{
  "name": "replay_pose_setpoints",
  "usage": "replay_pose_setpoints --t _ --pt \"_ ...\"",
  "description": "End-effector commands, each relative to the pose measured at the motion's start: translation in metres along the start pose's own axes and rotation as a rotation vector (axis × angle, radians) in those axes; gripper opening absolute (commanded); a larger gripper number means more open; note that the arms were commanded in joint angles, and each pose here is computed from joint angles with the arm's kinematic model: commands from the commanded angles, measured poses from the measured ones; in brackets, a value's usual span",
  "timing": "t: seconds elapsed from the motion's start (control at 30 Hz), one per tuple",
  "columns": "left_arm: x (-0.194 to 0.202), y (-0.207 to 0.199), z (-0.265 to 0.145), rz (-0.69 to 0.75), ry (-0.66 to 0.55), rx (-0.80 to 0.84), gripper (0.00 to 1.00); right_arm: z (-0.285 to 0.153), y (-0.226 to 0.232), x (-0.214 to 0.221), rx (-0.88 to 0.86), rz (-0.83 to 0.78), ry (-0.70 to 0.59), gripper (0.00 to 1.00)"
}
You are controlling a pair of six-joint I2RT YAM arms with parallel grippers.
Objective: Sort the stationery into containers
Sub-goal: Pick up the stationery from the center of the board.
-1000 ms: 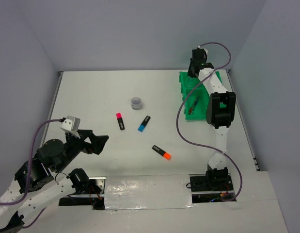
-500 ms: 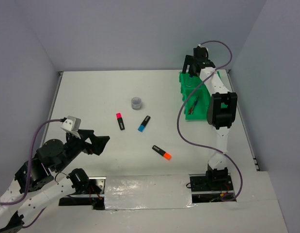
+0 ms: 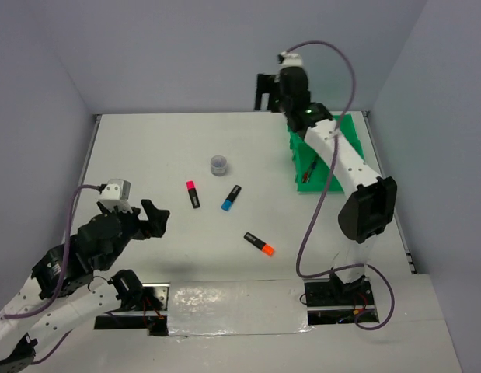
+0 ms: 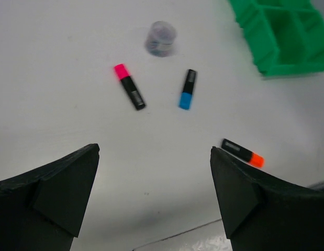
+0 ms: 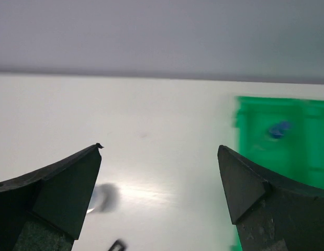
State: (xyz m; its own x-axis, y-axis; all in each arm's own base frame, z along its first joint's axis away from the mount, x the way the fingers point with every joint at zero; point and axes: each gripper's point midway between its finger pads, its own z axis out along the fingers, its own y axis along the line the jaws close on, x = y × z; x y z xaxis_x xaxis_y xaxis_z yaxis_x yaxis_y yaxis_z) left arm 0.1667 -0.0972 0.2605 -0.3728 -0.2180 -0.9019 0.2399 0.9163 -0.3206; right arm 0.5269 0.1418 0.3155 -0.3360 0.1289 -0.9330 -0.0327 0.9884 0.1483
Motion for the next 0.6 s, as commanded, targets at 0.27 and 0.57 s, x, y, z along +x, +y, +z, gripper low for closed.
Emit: replay_pose_setpoints --t 0.27,0.57 --pt "-0.004 0.072 0.009 -0.064 0.011 -0.522 0.99 0.023 0.181 0.169 -0.3 -0.267 0.268 1.0" --pt "-0.006 0.064 0.014 -0.048 0.008 -0.455 0.99 0.041 0.202 0.242 -0.321 -0.312 0.407 1.0"
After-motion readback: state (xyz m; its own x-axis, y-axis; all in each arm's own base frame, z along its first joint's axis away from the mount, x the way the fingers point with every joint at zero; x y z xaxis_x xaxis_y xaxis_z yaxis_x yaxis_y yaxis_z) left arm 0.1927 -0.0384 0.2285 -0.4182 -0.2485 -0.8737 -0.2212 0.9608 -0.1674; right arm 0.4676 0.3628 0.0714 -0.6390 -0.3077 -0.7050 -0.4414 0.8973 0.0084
